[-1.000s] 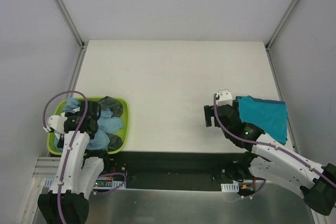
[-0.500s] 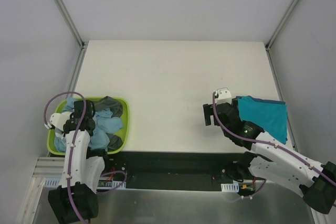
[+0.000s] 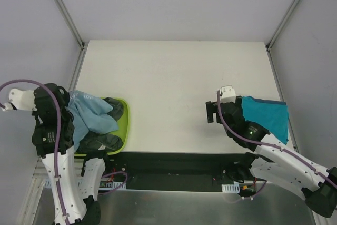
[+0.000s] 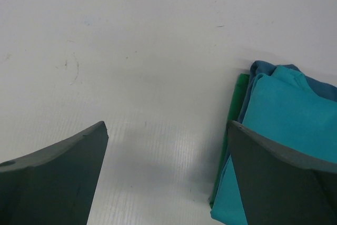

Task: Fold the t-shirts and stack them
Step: Grab crumpled tshirt from bin with the left arm, then move the tshirt to the center of the board

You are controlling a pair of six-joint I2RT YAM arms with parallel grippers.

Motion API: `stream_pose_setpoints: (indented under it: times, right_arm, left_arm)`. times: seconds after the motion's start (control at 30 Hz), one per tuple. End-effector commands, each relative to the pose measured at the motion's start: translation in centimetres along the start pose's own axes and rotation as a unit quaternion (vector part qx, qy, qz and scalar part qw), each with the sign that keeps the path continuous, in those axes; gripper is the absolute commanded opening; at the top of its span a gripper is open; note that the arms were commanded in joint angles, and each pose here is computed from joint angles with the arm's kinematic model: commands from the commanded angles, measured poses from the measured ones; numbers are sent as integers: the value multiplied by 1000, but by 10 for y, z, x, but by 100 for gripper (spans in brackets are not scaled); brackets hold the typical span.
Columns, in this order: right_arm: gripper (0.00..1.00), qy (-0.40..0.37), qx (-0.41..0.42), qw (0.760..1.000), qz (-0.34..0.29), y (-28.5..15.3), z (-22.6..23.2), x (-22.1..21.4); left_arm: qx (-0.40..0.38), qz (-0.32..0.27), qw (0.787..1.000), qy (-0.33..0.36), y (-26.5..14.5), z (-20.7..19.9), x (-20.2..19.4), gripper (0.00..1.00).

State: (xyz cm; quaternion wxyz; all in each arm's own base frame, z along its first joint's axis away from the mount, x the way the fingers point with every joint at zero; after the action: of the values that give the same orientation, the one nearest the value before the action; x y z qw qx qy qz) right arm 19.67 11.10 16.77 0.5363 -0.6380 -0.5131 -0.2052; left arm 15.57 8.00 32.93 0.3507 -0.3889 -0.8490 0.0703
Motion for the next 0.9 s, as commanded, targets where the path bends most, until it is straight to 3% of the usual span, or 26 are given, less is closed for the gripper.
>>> stream_pose_setpoints:
  times: [0.0, 0.13, 0.2, 0.33, 0.4, 0.47, 0.5, 0.63, 0.87]
  right_arm:
    - [96, 11, -45, 999, -30, -6, -18, 32]
    - [96, 7, -58, 998, -27, -5, -21, 37]
    - [96, 8, -68, 997, -25, -5, -24, 37]
    - [96, 21, -97, 995, -24, -6, -34, 34]
    - [96, 28, -102, 994, -25, -7, -37, 33]
    - [96, 39, -105, 993, -29, -8, -39, 34]
    - [96, 41, -105, 993, -28, -8, -40, 34]
    - [96, 50, -114, 992, -26, -10, -45, 32]
    - [96, 66, -119, 990, -25, -14, -51, 27]
  left_arm:
    - [-177, 35, 983, 37, -38, -93, 29, 0]
    - [-280, 49, 957, 55, -70, -158, 52, 0]
    - [-346, 91, 931, 67, -87, -189, 49, 0]
    - [-459, 226, 857, 66, -119, -230, 23, 0]
    - [-509, 292, 807, 62, -129, -243, 4, 0]
    - [-542, 323, 772, 74, -142, -255, -16, 0]
    - [-545, 318, 771, 86, -141, -263, -29, 0]
    - [-582, 360, 721, 113, -173, -286, -68, 0]
    - [-626, 399, 659, 123, -213, -332, -125, 0]
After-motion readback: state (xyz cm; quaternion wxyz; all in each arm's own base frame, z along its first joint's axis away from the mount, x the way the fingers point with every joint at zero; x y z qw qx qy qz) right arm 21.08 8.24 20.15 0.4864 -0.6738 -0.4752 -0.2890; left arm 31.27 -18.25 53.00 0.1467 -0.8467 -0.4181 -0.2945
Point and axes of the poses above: each gripper's point midway between its finger pads, its own y axis out along the fingers, its own z axis along the line the jaws close on, x = y × z, the point moved 4 cm from there along -y, back along the fingers, and after that the axes turned 14 degrees about -y, right-handed, at the moved point
